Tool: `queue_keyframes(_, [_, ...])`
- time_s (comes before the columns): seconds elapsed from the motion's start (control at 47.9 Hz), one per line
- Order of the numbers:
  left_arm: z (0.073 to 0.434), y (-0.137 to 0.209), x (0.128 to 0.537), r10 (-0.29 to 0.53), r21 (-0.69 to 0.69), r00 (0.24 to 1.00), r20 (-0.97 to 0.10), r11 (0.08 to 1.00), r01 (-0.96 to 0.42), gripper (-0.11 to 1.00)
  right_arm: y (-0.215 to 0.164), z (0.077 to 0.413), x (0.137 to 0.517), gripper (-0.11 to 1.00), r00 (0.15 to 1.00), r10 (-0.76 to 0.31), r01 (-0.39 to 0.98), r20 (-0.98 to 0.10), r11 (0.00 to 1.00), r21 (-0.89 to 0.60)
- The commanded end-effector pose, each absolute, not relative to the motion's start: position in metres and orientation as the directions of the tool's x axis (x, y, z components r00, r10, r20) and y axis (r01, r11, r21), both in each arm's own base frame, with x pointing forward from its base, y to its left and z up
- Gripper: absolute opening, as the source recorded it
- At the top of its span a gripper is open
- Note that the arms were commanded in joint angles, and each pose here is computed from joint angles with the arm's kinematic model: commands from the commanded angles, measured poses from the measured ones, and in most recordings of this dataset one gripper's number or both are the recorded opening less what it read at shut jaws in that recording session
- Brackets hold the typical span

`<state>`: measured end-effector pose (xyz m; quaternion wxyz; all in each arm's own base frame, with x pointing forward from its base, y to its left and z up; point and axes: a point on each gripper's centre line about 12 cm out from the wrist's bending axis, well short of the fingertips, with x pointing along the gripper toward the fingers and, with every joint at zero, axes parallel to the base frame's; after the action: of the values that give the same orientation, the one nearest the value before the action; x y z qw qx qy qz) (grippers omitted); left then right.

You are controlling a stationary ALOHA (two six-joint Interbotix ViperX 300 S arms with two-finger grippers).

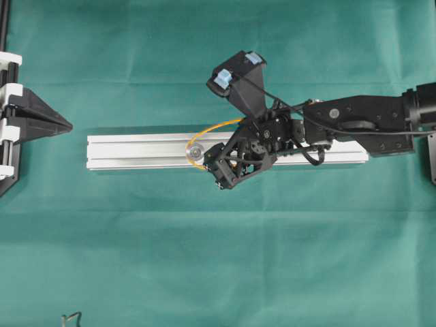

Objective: Hook the rubber onto the shaft.

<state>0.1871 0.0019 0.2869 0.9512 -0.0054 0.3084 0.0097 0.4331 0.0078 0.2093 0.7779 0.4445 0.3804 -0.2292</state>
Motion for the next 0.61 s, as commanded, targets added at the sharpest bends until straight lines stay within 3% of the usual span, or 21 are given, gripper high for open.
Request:
queue_keyframes(0.0, [0.3, 0.002, 0.19, 0.015, -0.002, 0.832, -0.554, 1.0, -0.02, 0.02, 0.007, 0.242, 0.435, 0.91, 0.657, -0.027, 0.656, -0.753, 0.512, 0.554])
queue_keyframes(0.271, [0.301, 0.002, 0.19, 0.015, -0.002, 0.833, -0.553, 1.0, -0.02, 0.02, -0.001, 0.277, 0.433, 0.91, 0.681, -0.06, 0.642, -0.73, 0.53, 0.554])
queue_keyframes(0.585, [0.301, 0.002, 0.19, 0.016, -0.002, 0.833, -0.553, 1.0, -0.02, 0.02, -0.005, 0.278, 0.429, 0.91, 0.67, -0.075, 0.65, -0.738, 0.539, 0.536])
